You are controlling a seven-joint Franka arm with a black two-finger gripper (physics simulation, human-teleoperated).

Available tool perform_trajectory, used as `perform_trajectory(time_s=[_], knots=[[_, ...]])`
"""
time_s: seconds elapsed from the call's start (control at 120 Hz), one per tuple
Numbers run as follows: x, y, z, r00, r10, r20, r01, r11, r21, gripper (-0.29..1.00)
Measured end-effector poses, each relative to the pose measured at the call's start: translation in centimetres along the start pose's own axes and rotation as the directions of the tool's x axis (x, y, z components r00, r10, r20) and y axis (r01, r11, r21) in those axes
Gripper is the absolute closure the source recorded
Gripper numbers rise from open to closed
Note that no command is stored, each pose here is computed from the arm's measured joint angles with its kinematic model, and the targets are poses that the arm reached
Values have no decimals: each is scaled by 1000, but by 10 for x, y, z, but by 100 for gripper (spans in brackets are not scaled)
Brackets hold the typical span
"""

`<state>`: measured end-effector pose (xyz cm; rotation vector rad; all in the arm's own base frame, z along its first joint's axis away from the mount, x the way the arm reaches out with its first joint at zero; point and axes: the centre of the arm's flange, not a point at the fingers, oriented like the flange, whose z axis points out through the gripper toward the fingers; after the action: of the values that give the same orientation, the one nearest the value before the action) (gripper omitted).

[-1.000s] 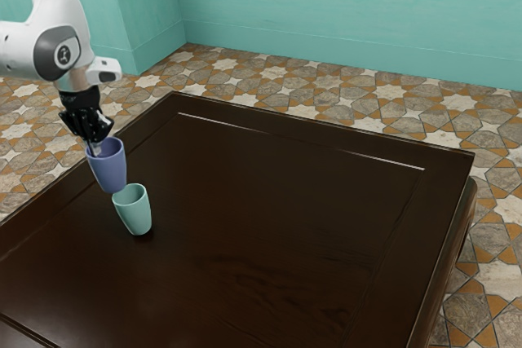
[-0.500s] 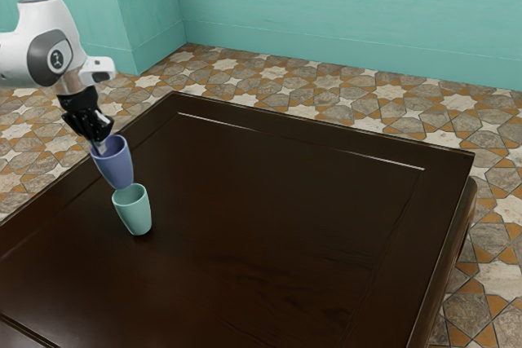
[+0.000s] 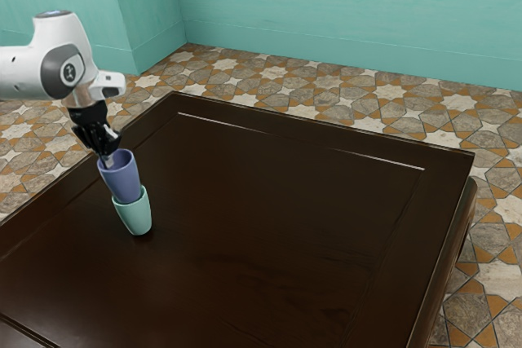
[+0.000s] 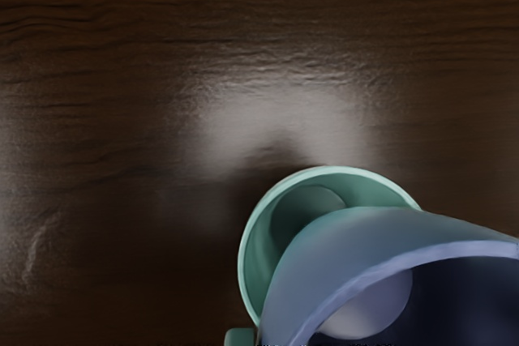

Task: Place the right cup onto the left cup

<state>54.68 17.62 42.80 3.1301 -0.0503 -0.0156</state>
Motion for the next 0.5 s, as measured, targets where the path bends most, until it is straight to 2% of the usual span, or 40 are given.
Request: perform_trajectory(time_s=[0.192,0.375,0.5], knots=[[3,-5,16,1000,3,19,-3,1000,1,78],[4,-3,17,1000,-3,4,3,1000,-28,39],[2,-2,6,1000,0,-17,-1,999,-34,22]])
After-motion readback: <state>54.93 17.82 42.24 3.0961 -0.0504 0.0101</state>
